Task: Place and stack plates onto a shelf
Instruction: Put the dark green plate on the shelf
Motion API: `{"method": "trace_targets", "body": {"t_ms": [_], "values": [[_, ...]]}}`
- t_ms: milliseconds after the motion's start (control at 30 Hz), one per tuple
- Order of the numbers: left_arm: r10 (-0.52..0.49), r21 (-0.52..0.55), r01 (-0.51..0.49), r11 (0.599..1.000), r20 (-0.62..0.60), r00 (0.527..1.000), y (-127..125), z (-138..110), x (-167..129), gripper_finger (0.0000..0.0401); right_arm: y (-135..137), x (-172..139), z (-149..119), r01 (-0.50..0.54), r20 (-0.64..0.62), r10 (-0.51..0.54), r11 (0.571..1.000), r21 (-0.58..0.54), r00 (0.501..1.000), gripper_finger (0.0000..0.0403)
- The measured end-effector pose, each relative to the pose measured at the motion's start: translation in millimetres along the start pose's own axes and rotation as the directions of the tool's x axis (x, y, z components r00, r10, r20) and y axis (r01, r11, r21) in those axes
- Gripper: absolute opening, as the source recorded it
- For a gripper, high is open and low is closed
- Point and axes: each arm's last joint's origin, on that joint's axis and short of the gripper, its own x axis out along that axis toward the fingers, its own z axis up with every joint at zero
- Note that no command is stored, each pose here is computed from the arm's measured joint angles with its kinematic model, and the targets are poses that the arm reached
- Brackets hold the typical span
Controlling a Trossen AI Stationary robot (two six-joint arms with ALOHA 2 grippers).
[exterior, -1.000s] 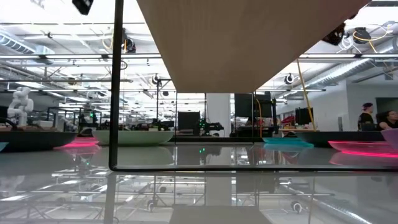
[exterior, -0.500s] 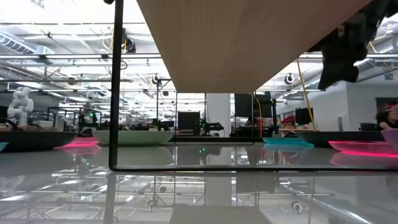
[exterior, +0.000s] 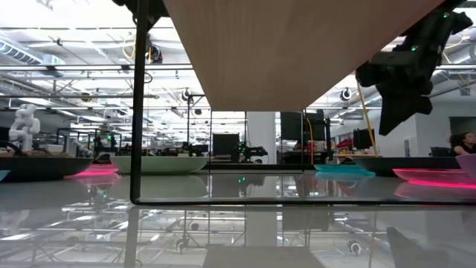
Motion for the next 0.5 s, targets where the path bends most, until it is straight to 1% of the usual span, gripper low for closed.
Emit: {"method": "trace_targets", "body": {"t_ms": [133,233,400,500], "values": [[-0.007,-0.003,0.007,1.000,-0.025,1.000,-2.2,-13.1,8.2,0.0003,0.6,6.6,7.5,-0.004,0.021,0.004,1.000,-0.002,1.000,0.0003],[-0.013,-0.017,0.013,1.000,-0.023,1.000,-3.6,-20.9,13.2,0.0003,-0.4,10.2,12.3,-0.001,0.036,0.000,1.000,0.011,0.999,0.0015],[-0.017,-0.015,0.017,1.000,-0.012,1.000,-4.3,-20.5,13.2,0.0003,-1.8,16.4,13.9,0.027,0.017,-0.028,0.999,0.023,0.999,0.0056],[-0.018,-0.016,0.018,1.000,-0.003,1.000,-4.4,-19.6,13.3,0.0003,-1.6,19.5,15.5,0.062,0.042,-0.063,0.998,0.020,0.997,0.0088]]}}
